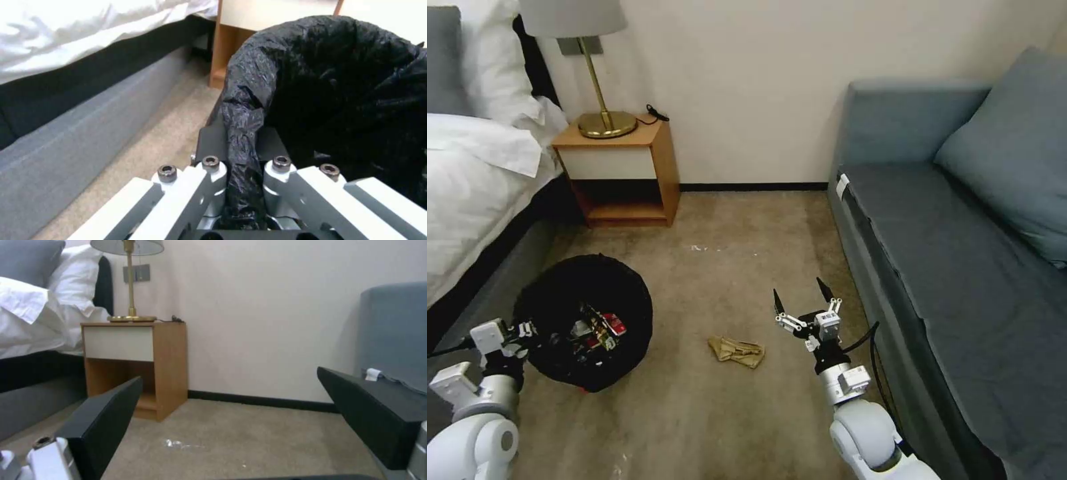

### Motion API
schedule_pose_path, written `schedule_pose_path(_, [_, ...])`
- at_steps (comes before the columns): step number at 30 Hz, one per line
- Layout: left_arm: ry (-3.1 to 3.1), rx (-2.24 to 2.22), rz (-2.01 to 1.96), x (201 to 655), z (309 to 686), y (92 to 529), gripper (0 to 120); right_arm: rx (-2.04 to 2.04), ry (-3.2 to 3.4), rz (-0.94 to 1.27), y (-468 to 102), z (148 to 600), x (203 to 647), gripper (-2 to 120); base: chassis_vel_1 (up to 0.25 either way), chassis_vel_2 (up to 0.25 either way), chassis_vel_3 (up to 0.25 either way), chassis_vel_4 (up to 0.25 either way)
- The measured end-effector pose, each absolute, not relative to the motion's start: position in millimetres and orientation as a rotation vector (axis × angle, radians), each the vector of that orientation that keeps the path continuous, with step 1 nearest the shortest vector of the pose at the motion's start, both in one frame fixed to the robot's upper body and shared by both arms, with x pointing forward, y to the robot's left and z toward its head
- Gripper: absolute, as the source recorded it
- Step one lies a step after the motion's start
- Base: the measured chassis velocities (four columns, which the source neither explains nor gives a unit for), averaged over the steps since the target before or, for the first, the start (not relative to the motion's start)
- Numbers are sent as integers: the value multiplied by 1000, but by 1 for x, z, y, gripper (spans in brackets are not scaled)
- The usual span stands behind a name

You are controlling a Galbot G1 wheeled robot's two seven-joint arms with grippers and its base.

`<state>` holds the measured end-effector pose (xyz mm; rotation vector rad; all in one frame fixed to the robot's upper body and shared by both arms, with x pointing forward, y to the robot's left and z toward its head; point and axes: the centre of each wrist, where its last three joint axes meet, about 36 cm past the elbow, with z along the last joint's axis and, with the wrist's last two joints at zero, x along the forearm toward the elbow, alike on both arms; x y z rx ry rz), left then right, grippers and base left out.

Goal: Pick up the trash bin, then pick up the garbage on the floor and place it into the trash bin.

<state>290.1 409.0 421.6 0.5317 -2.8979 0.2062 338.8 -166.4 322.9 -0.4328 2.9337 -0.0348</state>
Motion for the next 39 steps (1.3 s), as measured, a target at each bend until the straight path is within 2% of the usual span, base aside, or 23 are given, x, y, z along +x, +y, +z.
schedule_pose_path(6, [-2894,536,209,292,419,411,5,-436,2935,-39,-166,321,343,100,-96,99,105,-105])
schedule_pose_path(17, [-2890,539,208,295,417,413,5,-439,2935,-42,-165,316,348,100,-201,196,194,-196])
schedule_pose_path(25, [-2890,537,206,296,417,413,5,-536,2961,-118,-166,312,349,100,-79,53,54,-71])
schedule_pose_path(32, [-2898,532,199,293,421,411,5,-857,3123,-278,-173,316,354,100,0,0,0,0])
schedule_pose_path(36, [-2920,519,187,287,431,403,5,-1492,3228,-548,-164,313,367,100,0,0,0,0])
schedule_pose_path(39, [-2921,515,179,283,434,400,5,-1642,3185,-644,-157,307,370,100,0,0,0,0])
